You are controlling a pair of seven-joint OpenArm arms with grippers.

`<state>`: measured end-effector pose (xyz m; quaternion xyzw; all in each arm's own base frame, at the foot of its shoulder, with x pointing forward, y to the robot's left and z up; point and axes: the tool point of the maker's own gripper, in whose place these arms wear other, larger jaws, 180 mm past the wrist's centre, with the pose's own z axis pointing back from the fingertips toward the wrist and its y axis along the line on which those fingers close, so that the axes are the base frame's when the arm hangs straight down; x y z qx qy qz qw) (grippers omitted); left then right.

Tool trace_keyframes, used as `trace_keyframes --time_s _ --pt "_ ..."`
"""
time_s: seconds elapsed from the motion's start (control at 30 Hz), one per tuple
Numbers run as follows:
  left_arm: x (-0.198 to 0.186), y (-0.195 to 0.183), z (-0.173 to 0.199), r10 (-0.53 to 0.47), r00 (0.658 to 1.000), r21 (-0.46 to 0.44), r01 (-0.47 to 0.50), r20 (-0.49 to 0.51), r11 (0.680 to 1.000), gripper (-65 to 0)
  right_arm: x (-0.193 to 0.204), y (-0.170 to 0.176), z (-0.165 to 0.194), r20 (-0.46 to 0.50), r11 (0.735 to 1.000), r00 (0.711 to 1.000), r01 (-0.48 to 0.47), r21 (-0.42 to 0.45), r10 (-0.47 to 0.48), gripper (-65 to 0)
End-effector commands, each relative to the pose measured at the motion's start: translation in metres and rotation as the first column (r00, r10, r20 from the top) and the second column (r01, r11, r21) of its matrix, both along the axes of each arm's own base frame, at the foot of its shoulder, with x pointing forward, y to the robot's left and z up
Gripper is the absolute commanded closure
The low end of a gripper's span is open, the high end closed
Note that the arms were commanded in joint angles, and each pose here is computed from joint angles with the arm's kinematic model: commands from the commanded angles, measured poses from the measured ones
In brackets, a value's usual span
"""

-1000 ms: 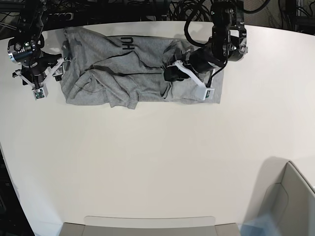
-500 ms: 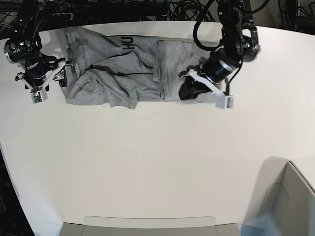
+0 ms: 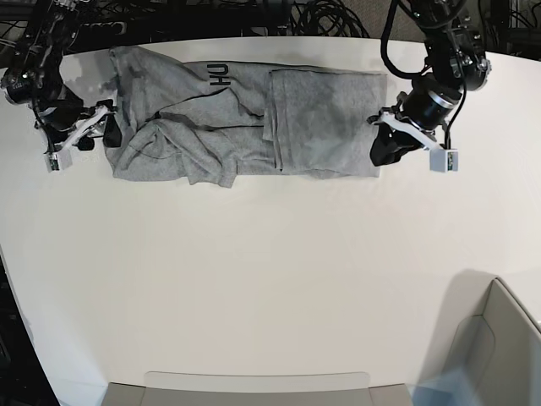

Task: Fold the T-shirt properly
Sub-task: 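Fold the shirt end with the left gripper toward the right gripper, then fold the shirt end with the right gripper toward the left gripper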

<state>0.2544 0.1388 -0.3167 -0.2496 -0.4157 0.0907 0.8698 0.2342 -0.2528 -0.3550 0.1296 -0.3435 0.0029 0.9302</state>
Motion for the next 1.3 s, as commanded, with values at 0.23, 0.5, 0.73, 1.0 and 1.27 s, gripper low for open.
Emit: trace_keyframes --time_s 0.23,0.5,0.73,1.0,1.27 --pt "0.004 -0.003 0.007 -0.008 0.999 -0.014 0.008 0.033 1.000 -8.2 -0.027 -0.017 -0.026 -0.036 0.997 0.999 -0.012 0.076 0.015 -36.2" --pt "0.004 -0.004 0.006 -0.008 0.999 -0.017 0.009 0.031 1.000 -8.2 -0.046 0.011 -0.060 -0.131 0.986 0.990 -0.036 0.164 0.058 -36.2" --pt "0.002 -0.003 0.000 -0.004 1.000 -0.021 0.004 0.014 1.000 -8.2 -0.039 0.071 -0.069 -0.111 0.956 0.980 -0.132 0.260 0.166 -36.2" --pt "0.001 -0.003 0.000 -0.004 1.000 -0.020 0.005 0.011 1.000 -8.2 -0.019 0.089 -0.073 -0.111 0.959 0.970 -0.192 0.209 0.218 -34.7" --pt "0.000 -0.003 0.000 -0.005 1.000 -0.022 0.005 0.011 1.000 -8.2 0.007 0.087 -0.078 -0.153 0.975 0.964 -0.210 0.074 0.219 0.0"
